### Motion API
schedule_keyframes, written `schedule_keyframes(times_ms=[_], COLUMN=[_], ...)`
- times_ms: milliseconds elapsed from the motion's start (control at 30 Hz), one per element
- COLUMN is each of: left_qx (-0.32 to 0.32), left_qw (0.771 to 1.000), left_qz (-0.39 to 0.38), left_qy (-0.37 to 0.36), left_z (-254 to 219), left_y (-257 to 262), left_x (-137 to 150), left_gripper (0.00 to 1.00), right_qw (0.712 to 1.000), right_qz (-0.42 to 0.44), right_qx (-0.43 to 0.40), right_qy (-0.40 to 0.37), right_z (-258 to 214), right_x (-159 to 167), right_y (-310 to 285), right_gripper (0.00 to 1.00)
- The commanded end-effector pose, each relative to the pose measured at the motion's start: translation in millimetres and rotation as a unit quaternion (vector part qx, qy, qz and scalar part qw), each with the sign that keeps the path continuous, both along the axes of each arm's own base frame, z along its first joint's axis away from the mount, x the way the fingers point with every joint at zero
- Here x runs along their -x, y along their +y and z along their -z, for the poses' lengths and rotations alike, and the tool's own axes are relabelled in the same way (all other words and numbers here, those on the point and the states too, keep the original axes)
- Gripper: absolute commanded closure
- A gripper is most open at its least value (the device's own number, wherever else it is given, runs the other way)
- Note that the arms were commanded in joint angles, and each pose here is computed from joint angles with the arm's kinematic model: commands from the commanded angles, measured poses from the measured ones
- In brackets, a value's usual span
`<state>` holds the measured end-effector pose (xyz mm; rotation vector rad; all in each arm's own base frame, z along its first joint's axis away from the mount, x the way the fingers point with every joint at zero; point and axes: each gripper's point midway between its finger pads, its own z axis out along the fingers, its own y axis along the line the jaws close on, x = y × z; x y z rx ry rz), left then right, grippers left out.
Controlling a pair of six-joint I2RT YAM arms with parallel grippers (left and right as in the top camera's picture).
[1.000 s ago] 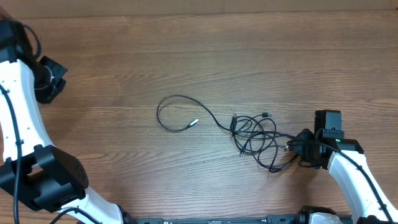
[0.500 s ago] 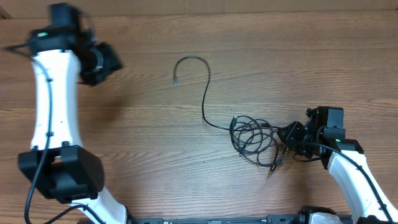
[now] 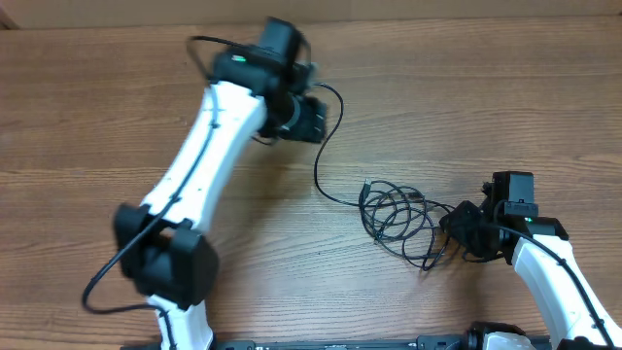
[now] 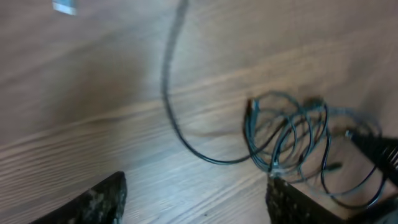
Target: Untangle cables
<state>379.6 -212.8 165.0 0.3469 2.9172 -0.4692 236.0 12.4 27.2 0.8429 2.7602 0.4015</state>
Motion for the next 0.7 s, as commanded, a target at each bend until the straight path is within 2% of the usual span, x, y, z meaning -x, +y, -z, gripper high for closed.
schedule_keyframes(times_ms=[0, 100, 167, 200, 333, 533, 600, 667], left_qx=[-0.019, -0.042, -0.040, -0.031, 0.011, 0.006, -0.011, -0.042], left_qw=[0.998, 0.986, 0.973, 0.968, 0.952, 0.945, 0.945, 0.938], left_qz=[-0.008, -0.079, -0.114, -0.116, -0.110, -0.107, -0.116, -0.155], left_qy=[0.065, 0.140, 0.196, 0.218, 0.285, 0.310, 0.306, 0.306], left_z=[40, 67, 82, 86, 98, 112, 116, 123], left_y=[-24, -30, -37, -42, -61, -70, -69, -64], left_x=[15, 33, 45, 51, 64, 73, 75, 77], left_gripper=[0.31, 0.30, 0.22, 0.18, 0.19, 0.22, 0.27, 0.28], right_qw=[1.000, 1.000, 1.000, 1.000, 1.000, 1.000, 1.000, 1.000], right_qz=[0.005, 0.005, 0.005, 0.005, 0.005, 0.005, 0.005, 0.005], right_qx=[0.016, 0.016, 0.016, 0.016, 0.016, 0.016, 0.016, 0.016], right_qy=[-0.002, -0.002, -0.002, -0.002, -0.002, -0.002, -0.002, -0.002], right_z=[-1, -1, -1, -1, -1, -1, -1, -1], right_x=[-3, -3, -3, -3, -3, -3, -3, -3], right_y=[-6, -6, -6, -6, -6, -6, -6, -6], right_gripper=[0.59, 0.59, 0.59, 0.59, 0.58, 0.58, 0.58, 0.58])
